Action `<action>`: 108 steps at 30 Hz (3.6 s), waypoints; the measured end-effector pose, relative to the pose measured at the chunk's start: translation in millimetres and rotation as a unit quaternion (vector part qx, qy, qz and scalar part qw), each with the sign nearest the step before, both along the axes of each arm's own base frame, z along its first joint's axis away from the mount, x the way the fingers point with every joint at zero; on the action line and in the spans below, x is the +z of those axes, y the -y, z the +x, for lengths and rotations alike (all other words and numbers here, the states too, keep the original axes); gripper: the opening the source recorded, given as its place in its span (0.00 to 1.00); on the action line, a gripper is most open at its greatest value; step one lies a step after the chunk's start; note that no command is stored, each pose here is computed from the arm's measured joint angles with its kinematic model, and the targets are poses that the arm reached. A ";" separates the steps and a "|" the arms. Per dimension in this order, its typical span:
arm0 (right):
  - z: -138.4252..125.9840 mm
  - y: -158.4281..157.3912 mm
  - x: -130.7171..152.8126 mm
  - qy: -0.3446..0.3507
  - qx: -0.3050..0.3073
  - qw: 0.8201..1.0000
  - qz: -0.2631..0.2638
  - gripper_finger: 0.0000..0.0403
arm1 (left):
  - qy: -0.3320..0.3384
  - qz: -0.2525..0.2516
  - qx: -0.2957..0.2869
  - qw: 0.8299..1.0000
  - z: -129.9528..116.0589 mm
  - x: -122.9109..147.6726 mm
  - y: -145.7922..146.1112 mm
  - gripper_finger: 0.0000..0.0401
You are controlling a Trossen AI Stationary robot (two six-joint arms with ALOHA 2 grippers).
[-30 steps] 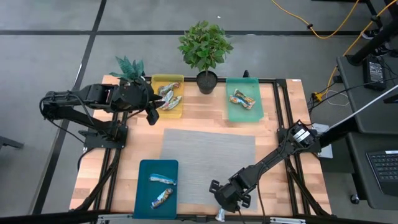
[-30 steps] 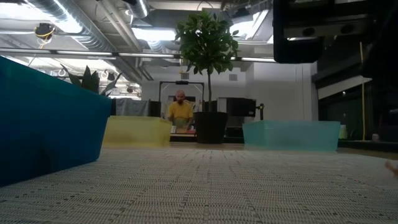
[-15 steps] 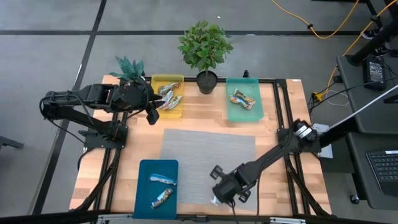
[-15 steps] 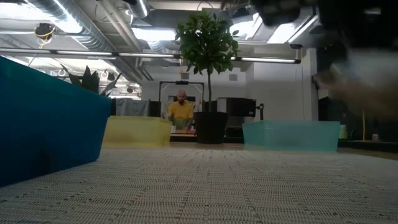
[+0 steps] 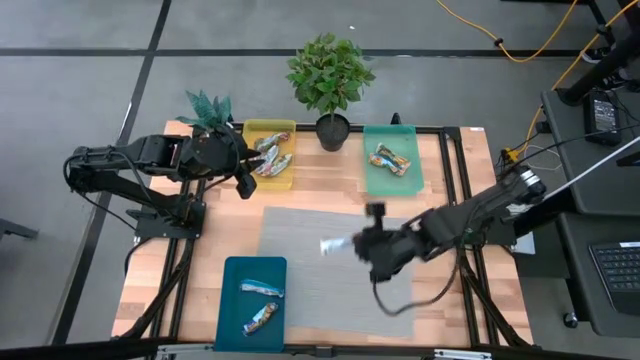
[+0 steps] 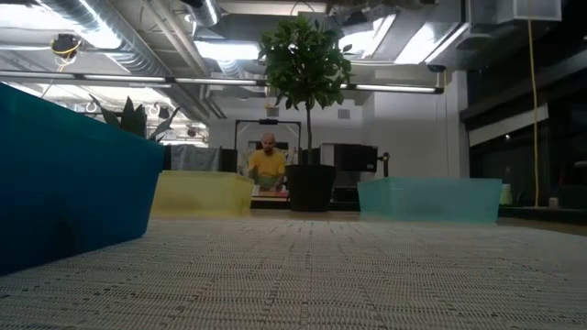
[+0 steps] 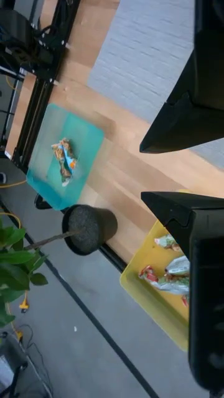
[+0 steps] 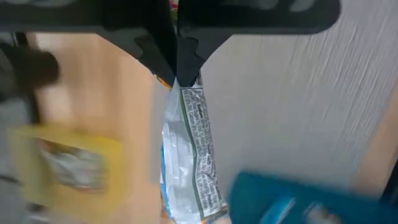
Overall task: Pick and place Granola Bars by type
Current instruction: Put the yellow granola bar into the blue transparent bin
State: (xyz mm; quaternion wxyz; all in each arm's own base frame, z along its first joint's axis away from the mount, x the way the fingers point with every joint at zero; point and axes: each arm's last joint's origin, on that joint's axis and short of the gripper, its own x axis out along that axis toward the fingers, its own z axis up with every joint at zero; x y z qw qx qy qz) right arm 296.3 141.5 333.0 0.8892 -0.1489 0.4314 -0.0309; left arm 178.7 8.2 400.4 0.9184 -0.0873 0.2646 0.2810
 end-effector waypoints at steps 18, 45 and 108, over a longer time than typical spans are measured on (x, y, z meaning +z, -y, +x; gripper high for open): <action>-44.2 85.5 72.1 0.171 -0.228 0.954 0.090 0.01 | 0.004 0.017 0.020 1.000 -0.2 1.0 -1.5 0.25; -166.8 204.5 150.2 0.177 -0.429 0.886 -0.002 0.01 | 0.006 0.039 0.052 0.998 -1.1 1.8 -3.3 0.25; -140.0 352.8 -125.7 -0.045 -0.474 0.854 0.208 0.01 | 0.012 0.038 0.145 0.989 15.7 -7.5 -11.4 0.25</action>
